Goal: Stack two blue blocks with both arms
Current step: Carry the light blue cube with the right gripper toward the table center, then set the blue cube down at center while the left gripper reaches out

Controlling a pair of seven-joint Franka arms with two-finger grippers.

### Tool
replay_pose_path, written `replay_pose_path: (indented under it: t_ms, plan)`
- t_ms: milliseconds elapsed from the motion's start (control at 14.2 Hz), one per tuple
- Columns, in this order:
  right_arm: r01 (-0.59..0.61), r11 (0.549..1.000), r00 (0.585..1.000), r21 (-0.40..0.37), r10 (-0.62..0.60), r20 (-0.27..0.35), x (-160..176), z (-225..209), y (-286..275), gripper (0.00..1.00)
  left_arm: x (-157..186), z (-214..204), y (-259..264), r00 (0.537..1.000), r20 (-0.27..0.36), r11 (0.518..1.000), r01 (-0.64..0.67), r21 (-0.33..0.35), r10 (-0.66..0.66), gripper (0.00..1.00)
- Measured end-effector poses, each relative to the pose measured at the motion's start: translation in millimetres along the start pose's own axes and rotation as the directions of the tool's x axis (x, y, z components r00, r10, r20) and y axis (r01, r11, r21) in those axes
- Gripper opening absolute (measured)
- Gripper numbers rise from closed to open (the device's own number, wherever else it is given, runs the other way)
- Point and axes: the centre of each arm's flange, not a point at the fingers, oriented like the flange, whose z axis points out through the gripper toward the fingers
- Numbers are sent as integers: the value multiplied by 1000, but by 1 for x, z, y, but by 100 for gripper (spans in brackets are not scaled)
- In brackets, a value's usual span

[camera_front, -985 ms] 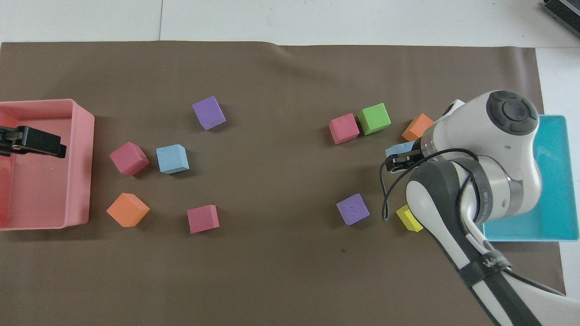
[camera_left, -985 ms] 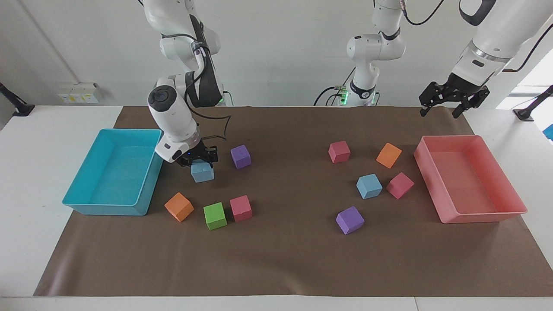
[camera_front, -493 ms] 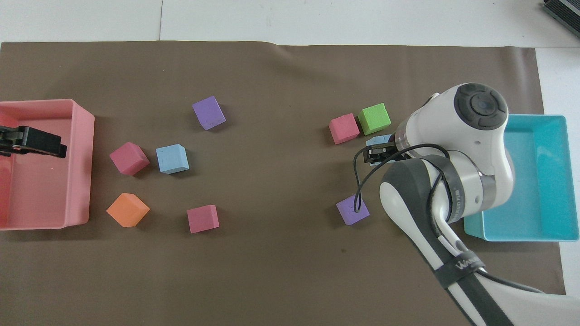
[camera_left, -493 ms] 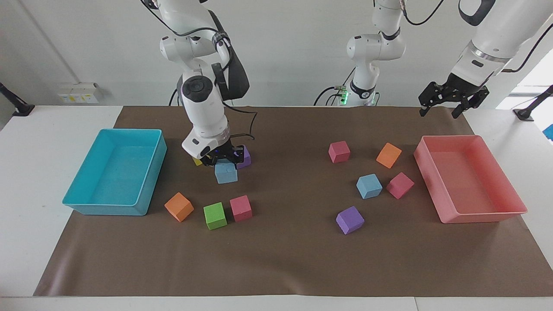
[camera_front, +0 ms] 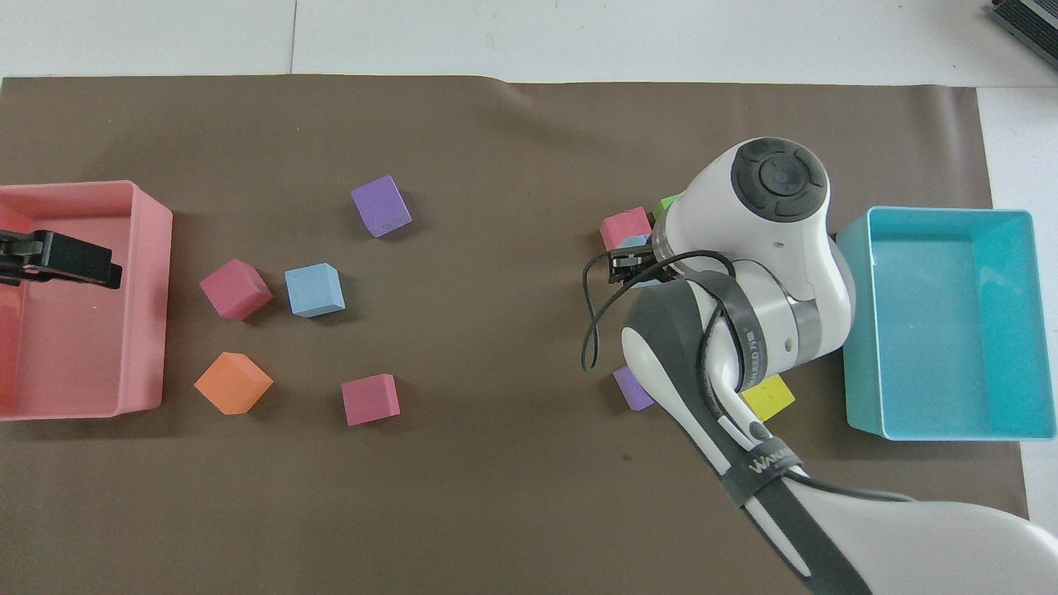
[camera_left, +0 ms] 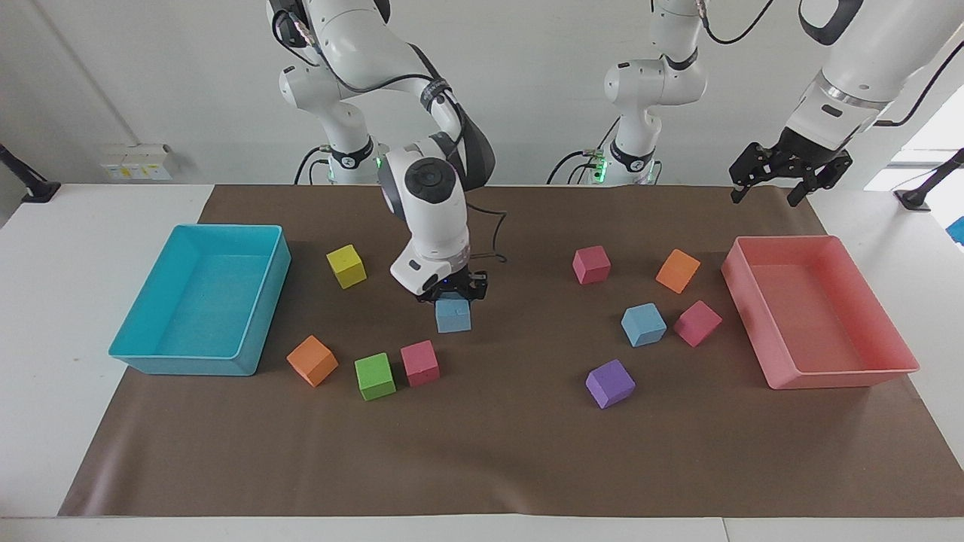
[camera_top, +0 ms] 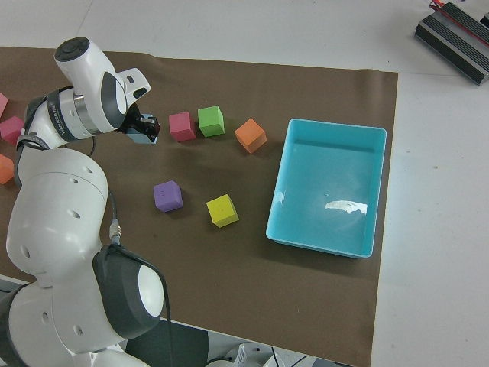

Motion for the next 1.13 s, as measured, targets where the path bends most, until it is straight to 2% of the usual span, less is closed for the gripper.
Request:
replay_pose_path:
  t_ms: [633,1126]
  plan:
    - [-44,999,999,9,44,-19,-18,53,-74,59,3,2,-1,1000,-15,1000,-11,1,11,100]
    - [-66,998,998,16,66,-25,-23,66,-83,59,8,5,0,999,-41,1000,-12,2,12,100]
